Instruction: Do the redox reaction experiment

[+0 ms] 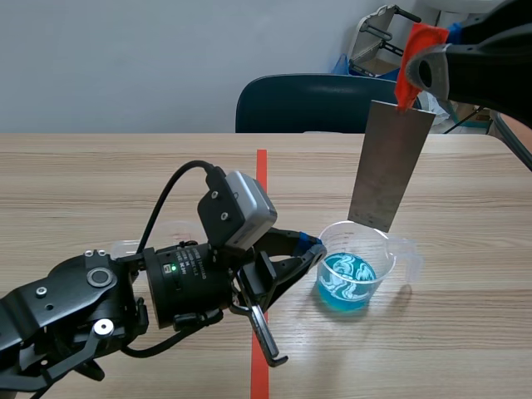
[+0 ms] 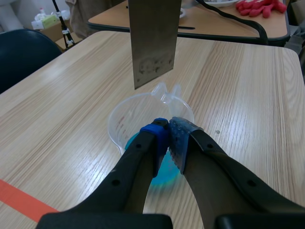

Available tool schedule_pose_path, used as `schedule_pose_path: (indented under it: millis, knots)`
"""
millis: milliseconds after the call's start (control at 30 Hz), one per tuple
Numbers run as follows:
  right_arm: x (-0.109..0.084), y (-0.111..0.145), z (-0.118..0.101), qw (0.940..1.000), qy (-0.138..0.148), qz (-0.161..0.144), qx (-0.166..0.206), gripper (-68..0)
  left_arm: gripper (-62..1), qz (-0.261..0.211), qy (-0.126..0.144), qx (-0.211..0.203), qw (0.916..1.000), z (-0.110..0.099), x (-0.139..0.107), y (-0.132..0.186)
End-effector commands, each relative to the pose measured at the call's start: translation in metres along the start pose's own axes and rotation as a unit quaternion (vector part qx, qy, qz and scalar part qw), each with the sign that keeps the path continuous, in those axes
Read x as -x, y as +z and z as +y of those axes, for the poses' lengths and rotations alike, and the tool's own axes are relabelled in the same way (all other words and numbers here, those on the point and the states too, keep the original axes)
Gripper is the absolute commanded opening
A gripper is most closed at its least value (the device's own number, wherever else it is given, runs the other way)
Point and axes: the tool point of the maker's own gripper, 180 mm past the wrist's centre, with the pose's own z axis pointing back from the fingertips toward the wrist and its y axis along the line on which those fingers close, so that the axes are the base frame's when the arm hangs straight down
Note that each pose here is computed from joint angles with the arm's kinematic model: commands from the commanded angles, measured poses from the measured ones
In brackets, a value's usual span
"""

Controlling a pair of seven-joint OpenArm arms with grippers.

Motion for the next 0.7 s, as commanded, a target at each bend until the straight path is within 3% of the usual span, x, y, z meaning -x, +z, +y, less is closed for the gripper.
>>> schedule_pose_path:
  millis: [0,500,667]
  knots:
    - [-0.008,0.000,-0.002,0.9999,0.004,-0.014,-0.001,-66.7,-56.6,-0.013,0.002,0.001,0.9999,-0.001,-0.007,-0.001]
    - [-0.008,0.000,-0.002,0.9999,0.004,-0.014,-0.001,-66.7,-56.4,-0.002,-0.004,0.003,1.0000,0.002,-0.001,0.008]
    - [-0.008,0.000,-0.002,0.9999,0.004,-0.014,-0.001,-66.7,-49.2,-0.007,0.004,0.000,1.0000,0.005,0.000,0.022]
